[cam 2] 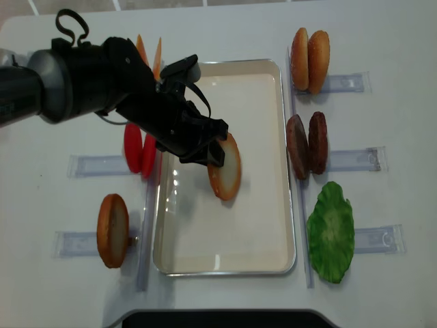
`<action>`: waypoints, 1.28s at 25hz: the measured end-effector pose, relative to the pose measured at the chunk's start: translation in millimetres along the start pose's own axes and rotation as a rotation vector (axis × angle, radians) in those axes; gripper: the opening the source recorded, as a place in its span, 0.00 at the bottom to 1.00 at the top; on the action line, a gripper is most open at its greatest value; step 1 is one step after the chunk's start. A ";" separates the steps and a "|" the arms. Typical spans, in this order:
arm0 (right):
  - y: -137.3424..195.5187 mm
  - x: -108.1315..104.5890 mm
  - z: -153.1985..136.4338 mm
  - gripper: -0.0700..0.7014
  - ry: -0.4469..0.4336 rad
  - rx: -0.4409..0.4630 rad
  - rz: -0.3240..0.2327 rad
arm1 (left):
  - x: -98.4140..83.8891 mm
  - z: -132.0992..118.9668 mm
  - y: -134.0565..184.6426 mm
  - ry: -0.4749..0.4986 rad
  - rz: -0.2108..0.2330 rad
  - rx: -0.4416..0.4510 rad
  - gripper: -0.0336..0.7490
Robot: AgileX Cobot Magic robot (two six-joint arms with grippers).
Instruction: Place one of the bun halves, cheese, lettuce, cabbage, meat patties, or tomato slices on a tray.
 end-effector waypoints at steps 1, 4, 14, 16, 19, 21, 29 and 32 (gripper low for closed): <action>0.0 0.0 0.0 0.65 0.000 0.000 0.000 | 0.1 0.0 0.0 -0.001 -0.001 0.000 0.19; 0.0 0.0 0.0 0.65 0.000 0.000 0.000 | 0.3 0.0 0.1 -0.003 -0.004 0.001 0.25; 0.0 0.0 0.0 0.65 0.000 0.000 0.000 | 18.8 5.8 1.2 -0.090 0.041 0.071 0.52; 0.0 0.0 0.0 0.65 0.000 0.000 0.000 | 20.7 7.8 0.8 -0.103 0.048 0.085 0.52; 0.0 0.1 0.0 0.65 -0.001 0.000 0.000 | 16.2 12.3 -3.1 -0.100 0.051 0.086 0.55; 0.0 0.1 0.0 0.65 -0.001 0.000 0.000 | 10.0 18.5 -7.5 -0.089 0.049 0.075 0.58; 0.0 0.1 0.0 0.65 -0.001 0.000 0.000 | -3.0 44.8 -22.2 -0.167 0.037 0.069 0.60; 0.0 0.1 0.0 0.65 -0.001 0.000 0.000 | -8.3 53.2 -27.7 -0.182 0.027 0.062 0.60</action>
Point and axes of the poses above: a point on each arm's last joint axis where the gripper is mounted, z pointing back along that axis away from the gripper, x along the wrist's bending axis when the last joint is at zero, y = z × x, the point moved 1 cm from there along -z, pointing out along that axis toward the gripper, and after that the axes turned 11 degrees about z, right-handed, at the moved point
